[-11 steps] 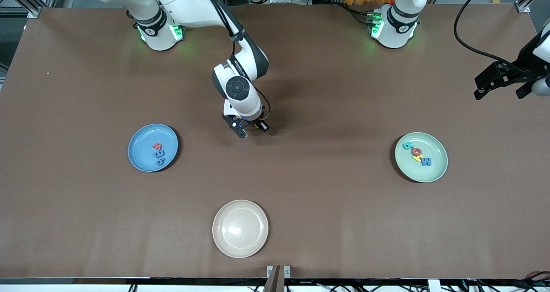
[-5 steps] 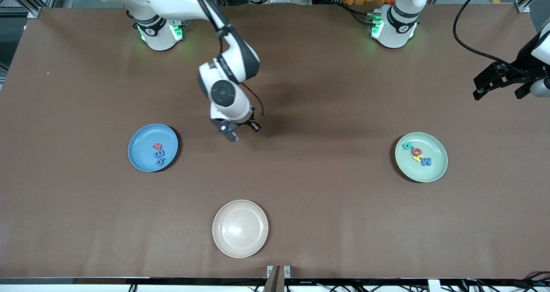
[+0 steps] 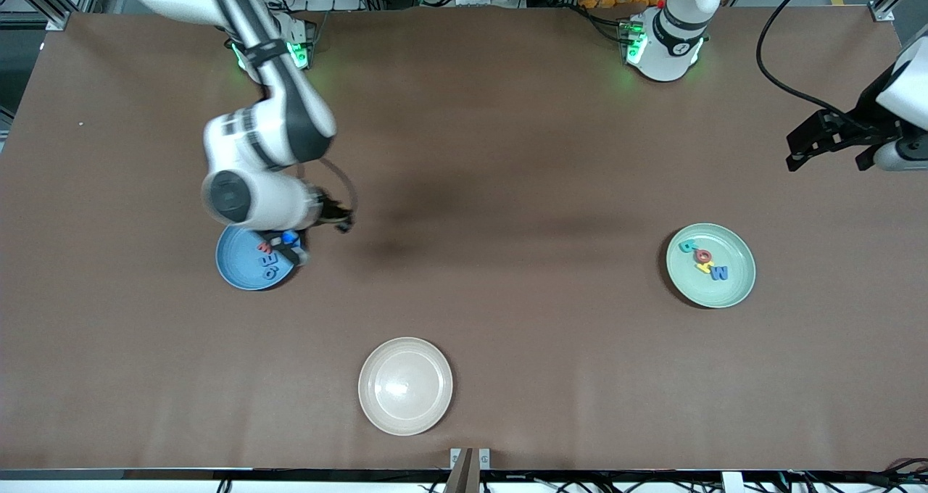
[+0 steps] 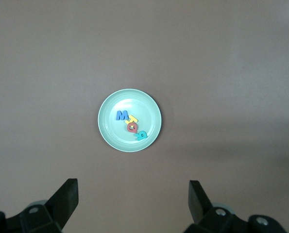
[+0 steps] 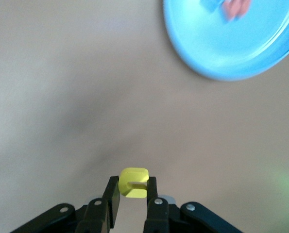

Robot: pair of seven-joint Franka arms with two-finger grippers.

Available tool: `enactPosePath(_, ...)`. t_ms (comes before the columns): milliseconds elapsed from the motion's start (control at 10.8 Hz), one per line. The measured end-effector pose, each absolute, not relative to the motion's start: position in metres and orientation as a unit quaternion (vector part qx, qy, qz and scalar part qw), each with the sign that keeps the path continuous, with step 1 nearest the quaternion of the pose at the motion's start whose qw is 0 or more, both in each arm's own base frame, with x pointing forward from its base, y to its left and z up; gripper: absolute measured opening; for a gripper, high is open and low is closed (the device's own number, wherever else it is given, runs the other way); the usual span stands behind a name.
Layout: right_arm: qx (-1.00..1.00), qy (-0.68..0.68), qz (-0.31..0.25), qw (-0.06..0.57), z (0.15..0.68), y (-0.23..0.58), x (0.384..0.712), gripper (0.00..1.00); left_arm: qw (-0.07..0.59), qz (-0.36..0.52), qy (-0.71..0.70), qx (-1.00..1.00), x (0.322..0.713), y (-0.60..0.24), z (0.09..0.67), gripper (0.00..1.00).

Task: Sort upper and lower case letters into plates
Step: 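Carry the yellow u to the blue plate and release it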

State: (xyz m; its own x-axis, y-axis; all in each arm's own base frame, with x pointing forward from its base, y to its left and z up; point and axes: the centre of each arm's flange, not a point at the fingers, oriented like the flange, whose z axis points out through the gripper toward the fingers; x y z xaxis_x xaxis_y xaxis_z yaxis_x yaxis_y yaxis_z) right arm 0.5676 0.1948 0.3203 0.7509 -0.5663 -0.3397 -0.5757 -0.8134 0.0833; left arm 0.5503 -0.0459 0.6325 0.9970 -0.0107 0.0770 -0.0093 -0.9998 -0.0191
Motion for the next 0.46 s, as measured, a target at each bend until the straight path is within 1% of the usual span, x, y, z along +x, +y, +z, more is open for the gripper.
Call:
enactPosePath(279,-0.947,0.271,0.166,0.035,0.304,0.087,0.587,0.26,-0.002,-0.034,0.005,-0.999,0.551,-0.049,0.629,1.0)
enactPosePath(465,-0.953,0.261,0.151,0.036,0.28,0.048,0.591,0.26,-0.001,-0.031,0.005,-0.999,0.551,-0.049,0.628,1.0)
